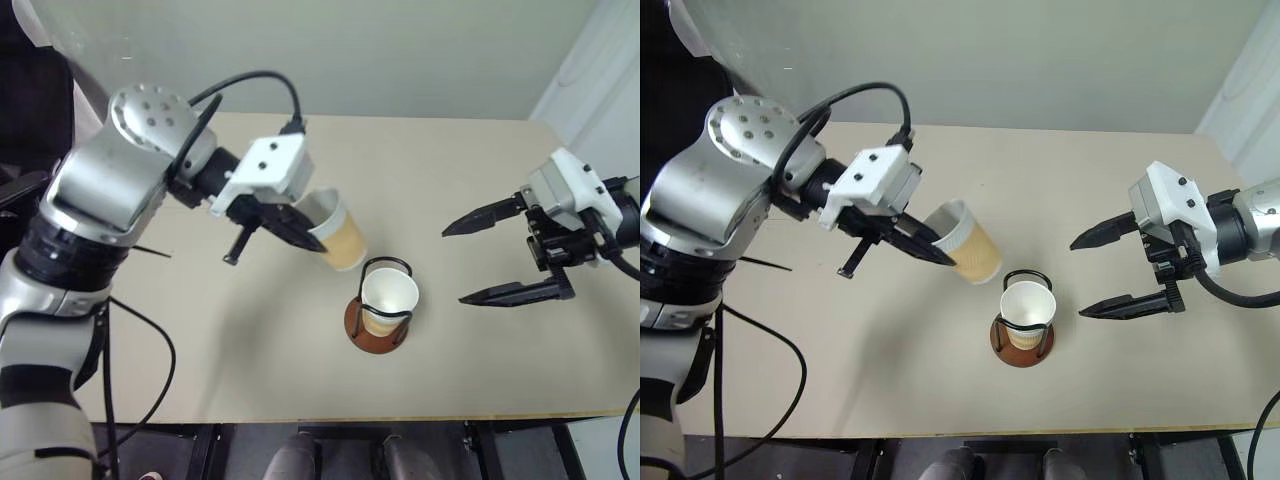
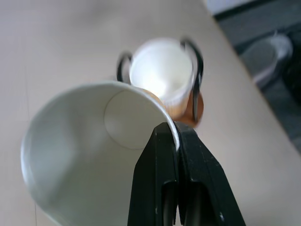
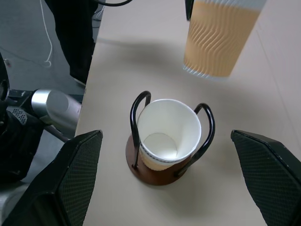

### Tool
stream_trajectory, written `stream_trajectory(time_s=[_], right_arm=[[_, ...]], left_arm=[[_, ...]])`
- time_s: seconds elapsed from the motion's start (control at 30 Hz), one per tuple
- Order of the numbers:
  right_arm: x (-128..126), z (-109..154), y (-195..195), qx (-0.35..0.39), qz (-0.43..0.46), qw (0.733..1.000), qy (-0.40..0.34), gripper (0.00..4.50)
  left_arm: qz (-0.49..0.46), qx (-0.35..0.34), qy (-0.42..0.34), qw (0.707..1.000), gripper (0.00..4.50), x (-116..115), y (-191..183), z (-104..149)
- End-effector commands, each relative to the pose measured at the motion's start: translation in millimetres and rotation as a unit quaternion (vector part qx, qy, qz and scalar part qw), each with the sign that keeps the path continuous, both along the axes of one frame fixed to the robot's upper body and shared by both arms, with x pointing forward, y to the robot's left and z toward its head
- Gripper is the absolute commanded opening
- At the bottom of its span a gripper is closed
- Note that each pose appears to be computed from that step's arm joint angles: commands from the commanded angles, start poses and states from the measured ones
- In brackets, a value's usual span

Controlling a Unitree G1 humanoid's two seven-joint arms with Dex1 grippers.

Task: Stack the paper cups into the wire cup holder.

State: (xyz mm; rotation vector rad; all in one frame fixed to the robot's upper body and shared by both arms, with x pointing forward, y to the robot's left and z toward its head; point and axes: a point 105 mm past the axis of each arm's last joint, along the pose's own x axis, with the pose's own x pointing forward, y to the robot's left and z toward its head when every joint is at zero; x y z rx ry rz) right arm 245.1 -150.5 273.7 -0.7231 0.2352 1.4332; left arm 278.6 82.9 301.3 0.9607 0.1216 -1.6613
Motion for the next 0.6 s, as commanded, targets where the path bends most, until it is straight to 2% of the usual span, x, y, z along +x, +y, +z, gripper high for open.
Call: stream_trajectory(time_s=[0.03, 0.4, 0.6], right_arm=[[-2, 9, -6, -0.005, -0.011, 1.0, -0.027, 4.5], [-15, 13, -18, -0.024, -0.038, 0.998, -0.036, 4.5], [-21, 31, -18, -0.016, -0.056, 0.996, -0.066, 4.5]], left_arm=[[-0.031, -0.013, 0.012, 0.999, 0.02, -9, -9, 14], [-0.088, 0.016, 0.017, 0.996, 0.02, -13, -32, 8], [-0.109, 0.032, 0.006, 0.994, 0.02, -8, -41, 1]])
